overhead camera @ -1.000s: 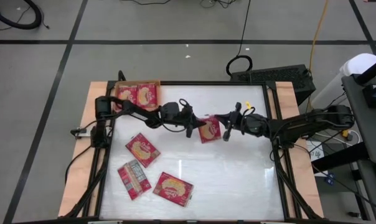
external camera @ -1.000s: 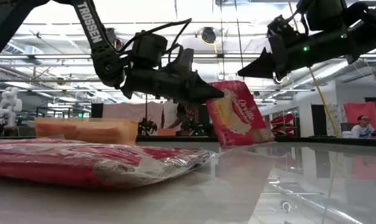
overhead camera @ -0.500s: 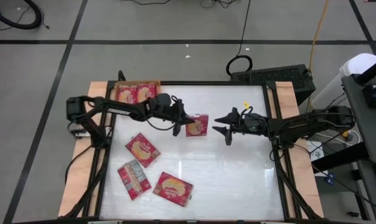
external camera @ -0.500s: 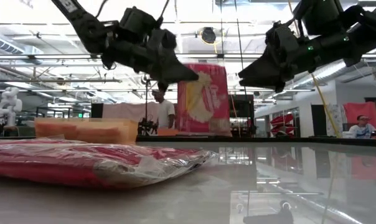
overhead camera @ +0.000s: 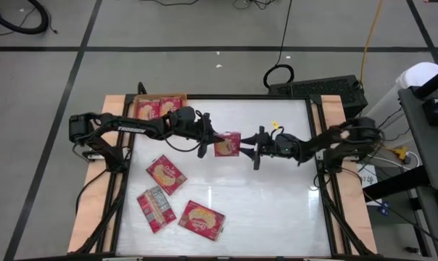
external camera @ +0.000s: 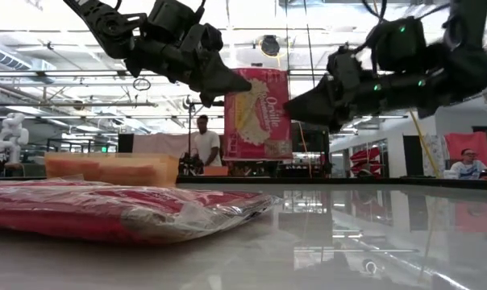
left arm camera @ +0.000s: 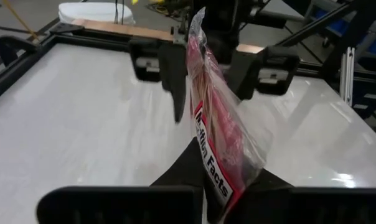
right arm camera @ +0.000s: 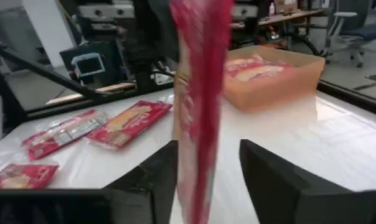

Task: Sort popcorn bags into baskets
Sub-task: Put the red popcorn bag into the orange bin

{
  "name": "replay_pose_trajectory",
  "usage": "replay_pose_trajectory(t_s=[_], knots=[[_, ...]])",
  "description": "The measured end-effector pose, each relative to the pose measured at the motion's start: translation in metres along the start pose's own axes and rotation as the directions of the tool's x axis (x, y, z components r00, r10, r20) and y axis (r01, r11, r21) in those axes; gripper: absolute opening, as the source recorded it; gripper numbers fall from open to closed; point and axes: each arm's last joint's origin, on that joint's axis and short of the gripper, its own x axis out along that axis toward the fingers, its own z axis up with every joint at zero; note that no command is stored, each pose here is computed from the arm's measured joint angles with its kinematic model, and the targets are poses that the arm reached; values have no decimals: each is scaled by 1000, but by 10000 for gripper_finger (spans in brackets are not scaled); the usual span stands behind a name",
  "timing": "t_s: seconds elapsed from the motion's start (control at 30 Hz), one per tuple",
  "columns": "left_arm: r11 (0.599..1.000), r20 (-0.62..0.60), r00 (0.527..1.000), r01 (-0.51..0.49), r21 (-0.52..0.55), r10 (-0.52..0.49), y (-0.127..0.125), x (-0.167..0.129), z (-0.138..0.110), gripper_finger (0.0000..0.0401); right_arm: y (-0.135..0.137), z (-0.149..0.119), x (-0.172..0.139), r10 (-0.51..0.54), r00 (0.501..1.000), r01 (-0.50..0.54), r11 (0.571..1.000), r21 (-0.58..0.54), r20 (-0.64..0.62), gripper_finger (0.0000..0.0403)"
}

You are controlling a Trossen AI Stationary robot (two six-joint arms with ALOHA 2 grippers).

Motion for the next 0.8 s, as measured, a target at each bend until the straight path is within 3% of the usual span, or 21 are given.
replay_pose_trajectory(t_s=[0.17, 0.3, 0.47, 0.63, 0.8], knots=[[1000, 2, 1000, 0, -1, 0, 0, 0, 0, 15, 0, -6, 21, 15, 998, -15, 1000, -1, 57, 82], [1000, -6, 1000, 0, -17, 0, 0, 0, 0, 48, 3, -3, 41, 65, 996, -63, 997, -35, 59, 13], [998, -105, 994, -2, -67, -5, -1, -5, -8, 110, -1, 7, 49, 52, 996, -48, 997, -53, 72, 28], [990, -242, 966, -117, -81, 95, 0, -28, -9, 167, -13, 11, 46, 64, 998, -63, 997, -53, 15, 13], [990, -225, 966, -138, -15, 131, -2, -44, -3, 191, -24, 23, 47, 100, 994, -98, 994, -47, 38, 10]])
